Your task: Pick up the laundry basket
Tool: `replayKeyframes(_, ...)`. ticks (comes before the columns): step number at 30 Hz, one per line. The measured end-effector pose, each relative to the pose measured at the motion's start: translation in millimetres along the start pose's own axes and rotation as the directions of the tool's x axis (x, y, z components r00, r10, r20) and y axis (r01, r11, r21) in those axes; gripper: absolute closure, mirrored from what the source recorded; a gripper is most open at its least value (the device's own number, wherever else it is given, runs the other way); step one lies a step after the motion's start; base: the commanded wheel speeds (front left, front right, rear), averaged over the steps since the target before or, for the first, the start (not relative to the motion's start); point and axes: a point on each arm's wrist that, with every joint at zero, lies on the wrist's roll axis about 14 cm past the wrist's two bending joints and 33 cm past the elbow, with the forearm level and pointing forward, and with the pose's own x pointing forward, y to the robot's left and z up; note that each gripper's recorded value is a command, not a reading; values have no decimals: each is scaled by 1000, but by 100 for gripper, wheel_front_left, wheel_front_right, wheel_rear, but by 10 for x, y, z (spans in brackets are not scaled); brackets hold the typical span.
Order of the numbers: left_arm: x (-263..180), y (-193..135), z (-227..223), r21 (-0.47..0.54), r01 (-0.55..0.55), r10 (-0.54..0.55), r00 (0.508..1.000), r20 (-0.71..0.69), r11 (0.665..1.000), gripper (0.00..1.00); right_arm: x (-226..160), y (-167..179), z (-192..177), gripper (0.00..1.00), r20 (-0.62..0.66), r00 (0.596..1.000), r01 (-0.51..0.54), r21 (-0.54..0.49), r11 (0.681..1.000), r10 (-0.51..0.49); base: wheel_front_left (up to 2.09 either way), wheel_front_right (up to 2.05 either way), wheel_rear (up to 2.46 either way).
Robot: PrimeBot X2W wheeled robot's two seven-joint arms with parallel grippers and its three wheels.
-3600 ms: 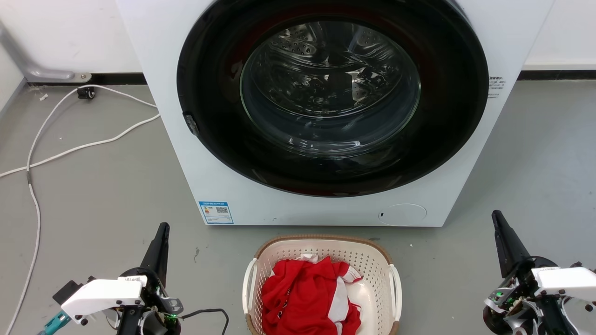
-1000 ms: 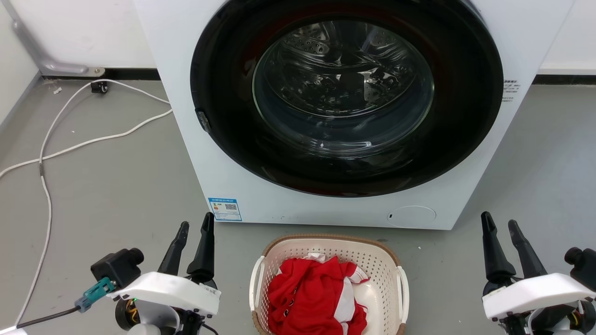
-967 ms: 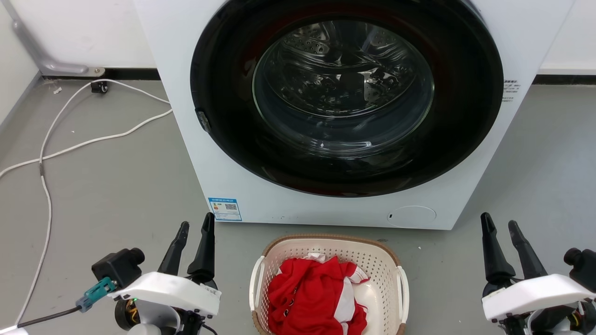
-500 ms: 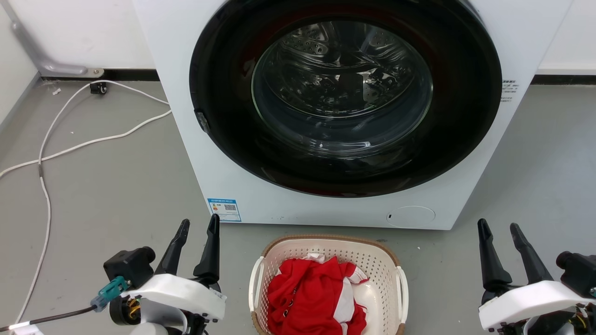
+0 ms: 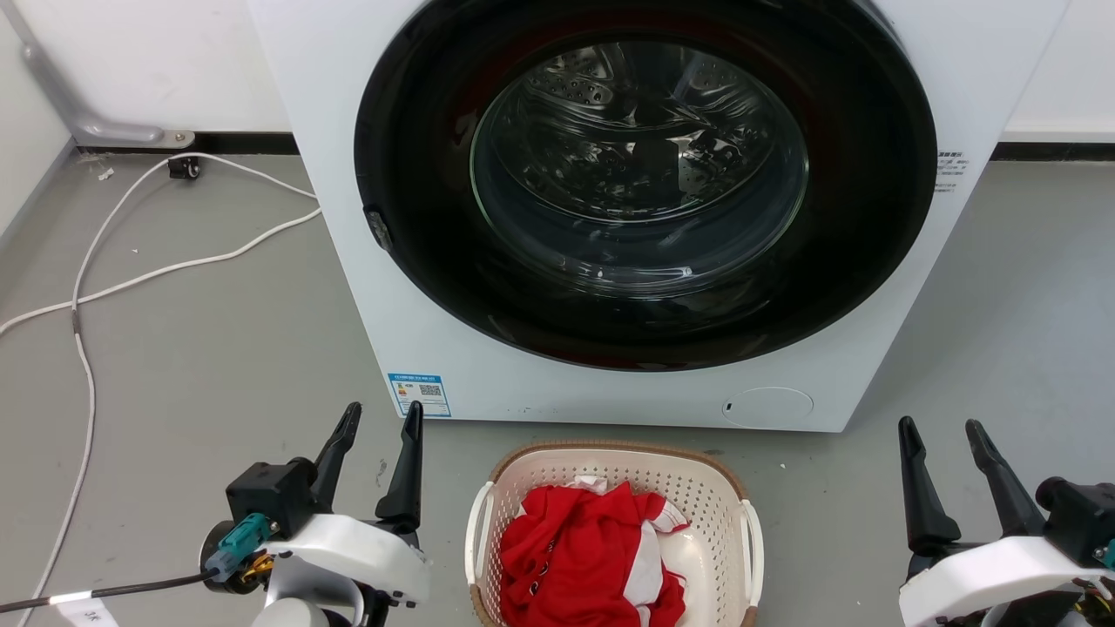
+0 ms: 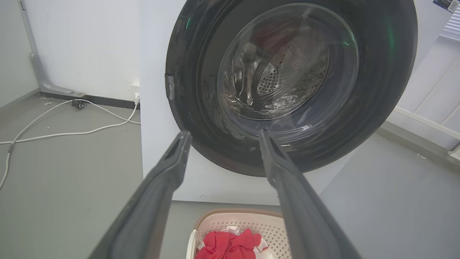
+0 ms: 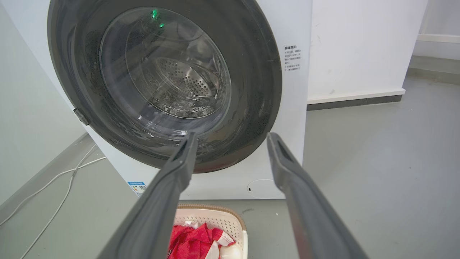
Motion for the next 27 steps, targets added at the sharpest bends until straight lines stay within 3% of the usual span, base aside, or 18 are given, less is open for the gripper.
replayKeyframes(27, 13, -112, -55, 190, 64, -63, 998, -7, 980, 0, -105, -83, -46, 0, -12, 1000, 20, -112, 993, -21, 0, 0, 0)
